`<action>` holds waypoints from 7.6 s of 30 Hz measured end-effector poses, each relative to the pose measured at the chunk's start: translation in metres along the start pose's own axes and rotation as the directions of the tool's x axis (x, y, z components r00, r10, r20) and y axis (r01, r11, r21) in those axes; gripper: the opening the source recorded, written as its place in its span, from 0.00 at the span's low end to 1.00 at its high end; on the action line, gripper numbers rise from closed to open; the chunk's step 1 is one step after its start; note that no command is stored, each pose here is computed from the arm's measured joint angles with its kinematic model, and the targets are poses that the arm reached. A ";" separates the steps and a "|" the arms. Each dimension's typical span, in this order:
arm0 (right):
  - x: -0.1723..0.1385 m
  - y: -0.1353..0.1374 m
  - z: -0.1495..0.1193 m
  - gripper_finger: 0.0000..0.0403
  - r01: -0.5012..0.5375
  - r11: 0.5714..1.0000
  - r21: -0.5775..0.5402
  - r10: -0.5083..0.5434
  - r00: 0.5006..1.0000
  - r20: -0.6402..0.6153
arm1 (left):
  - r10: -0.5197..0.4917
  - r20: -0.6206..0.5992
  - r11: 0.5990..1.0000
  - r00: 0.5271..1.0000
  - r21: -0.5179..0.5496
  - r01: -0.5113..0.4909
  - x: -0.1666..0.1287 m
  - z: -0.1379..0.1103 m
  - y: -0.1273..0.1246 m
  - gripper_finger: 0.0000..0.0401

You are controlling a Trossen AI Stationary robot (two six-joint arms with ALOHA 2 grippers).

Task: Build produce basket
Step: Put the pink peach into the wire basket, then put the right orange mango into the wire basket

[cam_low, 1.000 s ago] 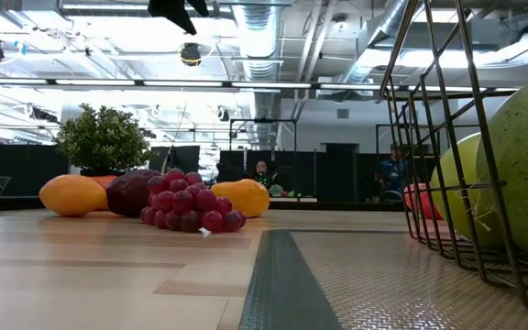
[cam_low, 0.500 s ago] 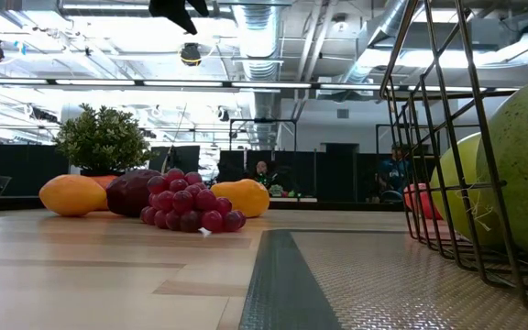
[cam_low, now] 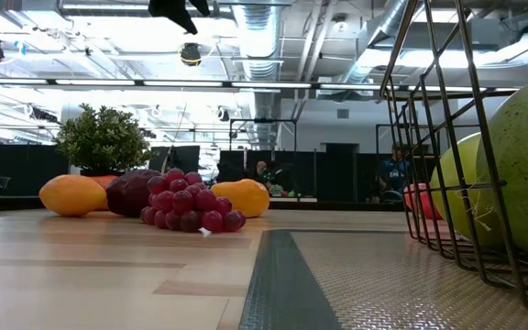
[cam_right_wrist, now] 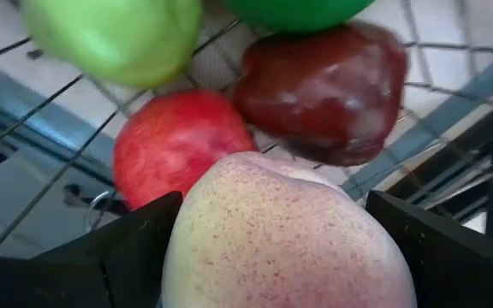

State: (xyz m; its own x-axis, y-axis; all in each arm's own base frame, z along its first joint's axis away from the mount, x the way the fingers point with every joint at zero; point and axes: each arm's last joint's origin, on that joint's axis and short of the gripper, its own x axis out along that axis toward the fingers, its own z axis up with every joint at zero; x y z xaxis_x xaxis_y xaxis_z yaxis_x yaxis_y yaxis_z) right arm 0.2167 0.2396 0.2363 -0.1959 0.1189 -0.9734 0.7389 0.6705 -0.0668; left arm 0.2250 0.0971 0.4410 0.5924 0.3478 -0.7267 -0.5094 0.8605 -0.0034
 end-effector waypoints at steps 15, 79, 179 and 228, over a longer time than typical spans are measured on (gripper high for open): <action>-0.002 0.006 0.008 0.95 -0.060 0.997 -0.053 0.062 0.997 0.040 | -0.002 0.012 1.000 1.000 -0.030 0.003 0.005 0.003 -0.001 0.82; -0.007 -0.006 0.031 0.95 0.039 0.958 0.283 -0.060 0.996 0.066 | -0.004 0.062 0.991 0.998 -0.134 0.013 0.004 0.008 -0.001 0.82; -0.063 -0.216 0.158 0.67 -0.528 0.803 0.276 0.372 0.807 0.458 | -0.109 -0.049 0.986 0.993 -0.133 0.102 0.003 -0.003 -0.007 0.82; -0.096 -0.066 -0.023 0.67 -0.314 0.797 0.515 0.342 0.939 0.043 | -0.119 0.032 0.993 0.992 -0.020 0.119 0.003 0.005 -0.008 0.82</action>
State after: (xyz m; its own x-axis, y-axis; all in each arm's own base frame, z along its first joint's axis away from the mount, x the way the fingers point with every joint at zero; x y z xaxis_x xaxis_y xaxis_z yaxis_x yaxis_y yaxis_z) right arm 0.1719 0.2011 0.3390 0.0967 0.3093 -0.9460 0.9829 0.1200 0.1397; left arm 0.2339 0.0931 0.4424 0.6683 0.2549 -0.6988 -0.4477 0.8881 -0.1042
